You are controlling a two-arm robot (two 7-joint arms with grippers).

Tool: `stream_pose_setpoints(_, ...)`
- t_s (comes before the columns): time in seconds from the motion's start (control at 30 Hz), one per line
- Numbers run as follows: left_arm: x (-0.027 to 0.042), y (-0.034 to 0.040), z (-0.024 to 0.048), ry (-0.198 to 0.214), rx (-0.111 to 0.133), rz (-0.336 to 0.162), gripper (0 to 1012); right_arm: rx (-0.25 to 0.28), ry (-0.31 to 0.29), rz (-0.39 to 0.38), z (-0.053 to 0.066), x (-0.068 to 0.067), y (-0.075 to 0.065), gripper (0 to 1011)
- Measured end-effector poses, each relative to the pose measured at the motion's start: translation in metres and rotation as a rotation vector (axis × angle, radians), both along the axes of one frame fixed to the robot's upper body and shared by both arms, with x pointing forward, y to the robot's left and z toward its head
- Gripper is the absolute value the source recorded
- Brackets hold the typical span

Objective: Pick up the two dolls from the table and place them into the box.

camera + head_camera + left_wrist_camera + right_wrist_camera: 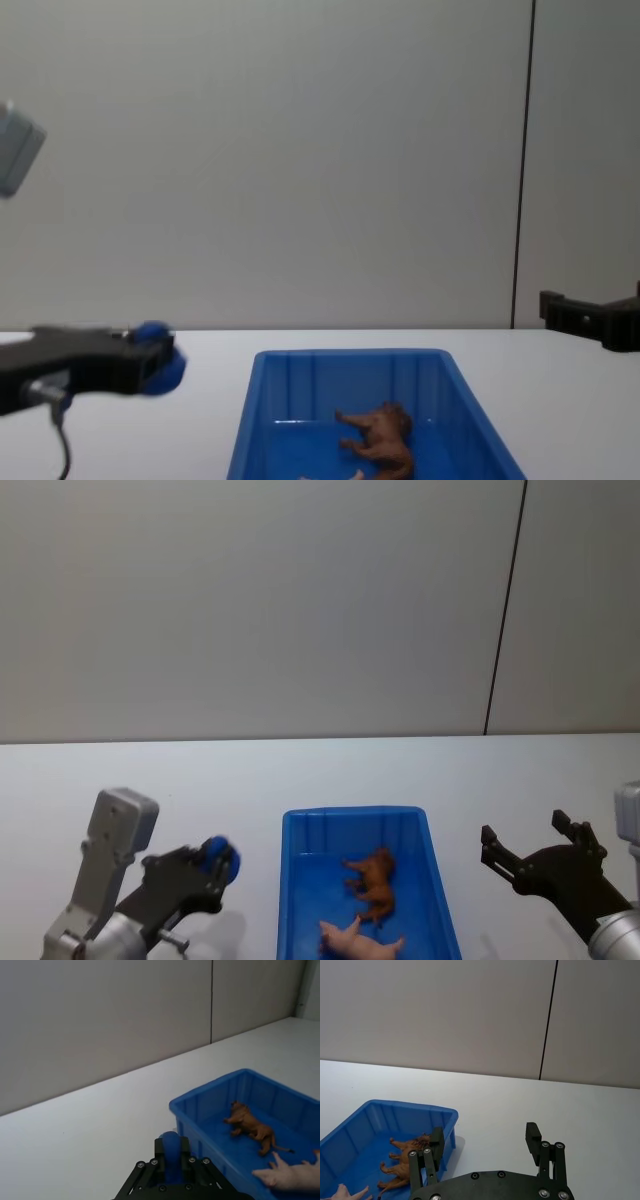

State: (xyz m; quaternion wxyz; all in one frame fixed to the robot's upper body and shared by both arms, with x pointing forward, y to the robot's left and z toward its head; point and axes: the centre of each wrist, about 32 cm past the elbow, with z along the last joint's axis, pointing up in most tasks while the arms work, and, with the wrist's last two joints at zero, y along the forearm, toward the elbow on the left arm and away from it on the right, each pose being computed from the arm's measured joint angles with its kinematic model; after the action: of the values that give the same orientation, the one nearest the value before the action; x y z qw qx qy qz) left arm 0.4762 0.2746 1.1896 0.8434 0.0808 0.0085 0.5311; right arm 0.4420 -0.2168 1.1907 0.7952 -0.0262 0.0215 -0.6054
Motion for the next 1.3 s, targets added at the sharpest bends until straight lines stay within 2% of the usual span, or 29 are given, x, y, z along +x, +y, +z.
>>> stream_pose_setpoints(0.13, 0.0034, -0.0047, 0.0058, -0.021, -0.009, -0.034, 143, 0.000, 0.000, 0.000, 0.000, 0.000, 0.000, 1001)
stream_pose_setpoints(0.2, 0.0079, -0.0110, 0.0117, -0.041, -0.021, -0.069, 131, 0.000, 0.000, 0.000, 0.000, 0.000, 0.000, 1001)
stream_pose_setpoints(0.23, 0.0079, -0.0110, 0.0117, -0.041, -0.021, -0.069, 131, 0.000, 0.000, 0.000, 0.000, 0.000, 0.000, 1001)
stream_pose_setpoints(0.37, 0.0159, -0.0227, 0.0189, -0.064, -0.040, -0.131, 100, 0.000, 0.000, 0.000, 0.000, 0.000, 0.000, 1001)
stream_pose_setpoints(0.5, 0.0224, -0.0322, 0.0224, -0.075, -0.051, -0.175, 206, 0.000, 0.000, 0.000, 0.000, 0.000, 0.000, 1001)
stream_pose_setpoints(0.53, 0.0258, -0.0371, 0.0238, -0.079, -0.057, -0.196, 269, 0.000, 0.000, 0.000, 0.000, 0.000, 0.000, 1001)
stream_pose_setpoints(0.57, 0.0272, -0.0390, 0.0245, -0.080, -0.058, -0.205, 269, 0.000, 0.000, 0.000, 0.000, 0.000, 0.000, 1001)
stream_pose_setpoints(0.7, 0.0335, -0.0478, 0.0276, -0.086, -0.065, -0.243, 411, 0.000, 0.000, 0.000, 0.000, 0.000, 0.000, 1001)
stream_pose_setpoints(0.73, 0.0335, -0.0478, 0.0276, -0.086, -0.065, -0.243, 426, 0.000, 0.000, 0.000, 0.000, 0.000, 0.000, 1001)
stream_pose_setpoints(0.83, 0.0375, -0.0534, 0.0300, -0.090, -0.070, -0.267, 555, 0.000, 0.000, 0.000, 0.000, 0.000, 0.000, 1001)
stream_pose_setpoints(0.9, 0.0386, -0.0551, 0.0307, -0.091, -0.071, -0.275, 574, 0.000, 0.000, 0.000, 0.000, 0.000, 0.000, 1001)
stream_pose_setpoints(0.97, 0.0397, -0.0568, 0.0314, -0.092, -0.072, -0.282, 679, 0.000, 0.000, 0.000, 0.000, 0.000, 0.000, 1001)
stream_pose_setpoints(1.0, 0.0406, -0.0582, 0.0318, -0.092, -0.073, -0.287, 688, 0.000, 0.000, 0.000, 0.000, 0.000, 0.000, 1001)
stream_pose_setpoints(1.03, 0.0415, -0.0595, 0.0325, -0.094, -0.074, -0.293, 759, 0.000, 0.000, 0.000, 0.000, 0.000, 0.000, 1001)
stream_pose_setpoints(1.07, 0.0419, -0.0601, 0.0328, -0.094, -0.074, -0.295, 759, 0.000, 0.000, 0.000, 0.000, 0.000, 0.000, 1001)
stream_pose_setpoints(1.3, 0.0446, -0.0641, 0.0346, -0.097, -0.076, -0.312, 968, 0.000, 0.000, 0.000, 0.000, 0.000, 0.000, 1001)
